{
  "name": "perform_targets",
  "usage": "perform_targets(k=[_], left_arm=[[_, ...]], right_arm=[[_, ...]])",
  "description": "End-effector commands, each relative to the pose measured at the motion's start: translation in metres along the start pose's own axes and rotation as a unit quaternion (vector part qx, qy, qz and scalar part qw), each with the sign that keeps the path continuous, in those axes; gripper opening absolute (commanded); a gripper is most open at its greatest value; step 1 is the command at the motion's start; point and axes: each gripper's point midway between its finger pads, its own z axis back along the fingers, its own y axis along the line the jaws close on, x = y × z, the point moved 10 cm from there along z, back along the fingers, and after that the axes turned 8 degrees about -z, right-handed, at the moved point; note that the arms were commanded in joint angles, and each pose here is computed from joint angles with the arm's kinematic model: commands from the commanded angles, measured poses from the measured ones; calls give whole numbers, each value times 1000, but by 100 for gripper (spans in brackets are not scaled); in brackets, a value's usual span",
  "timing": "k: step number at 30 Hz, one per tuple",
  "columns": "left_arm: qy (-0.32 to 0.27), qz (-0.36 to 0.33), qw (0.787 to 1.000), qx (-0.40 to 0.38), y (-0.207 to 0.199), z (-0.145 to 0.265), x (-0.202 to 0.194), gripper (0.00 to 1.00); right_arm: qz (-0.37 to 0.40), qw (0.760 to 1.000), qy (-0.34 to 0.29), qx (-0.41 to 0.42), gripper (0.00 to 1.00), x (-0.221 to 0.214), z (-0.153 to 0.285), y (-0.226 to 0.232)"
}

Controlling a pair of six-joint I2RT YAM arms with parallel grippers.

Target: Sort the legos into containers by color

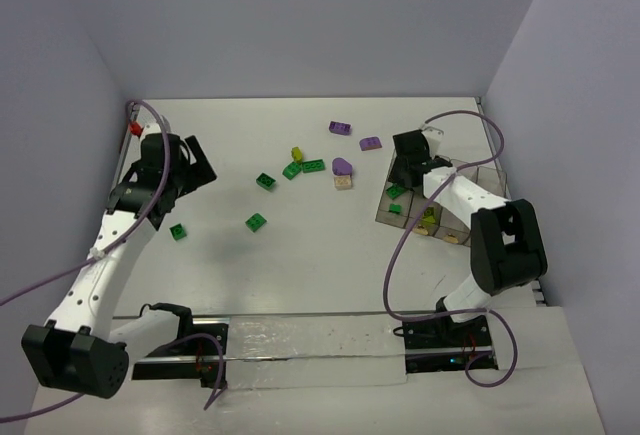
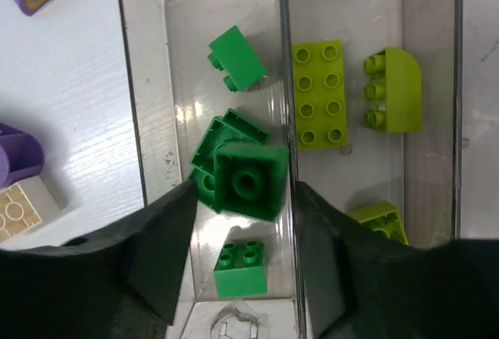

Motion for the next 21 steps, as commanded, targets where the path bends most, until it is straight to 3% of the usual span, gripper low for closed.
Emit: perform_targets(k=[1, 5, 10, 13, 21], left_arm=[[21, 30, 997, 68, 5, -8, 7, 99], [53, 59, 992, 100, 15, -19, 4, 99], [79, 127, 980, 129, 35, -29, -3, 99], [108, 169, 963, 179, 57, -41, -11, 98], [195, 160, 944, 213, 77, -90, -43, 95]], right_arm=[[-8, 999, -32, 38, 66, 19, 4, 14], [-5, 998, -38, 50, 74, 20, 12, 13], [-12, 996, -45, 82, 74, 22, 27, 14], [-8, 993, -46, 110, 74, 20, 41, 19], [7, 984, -42, 172, 76, 9, 71, 34]])
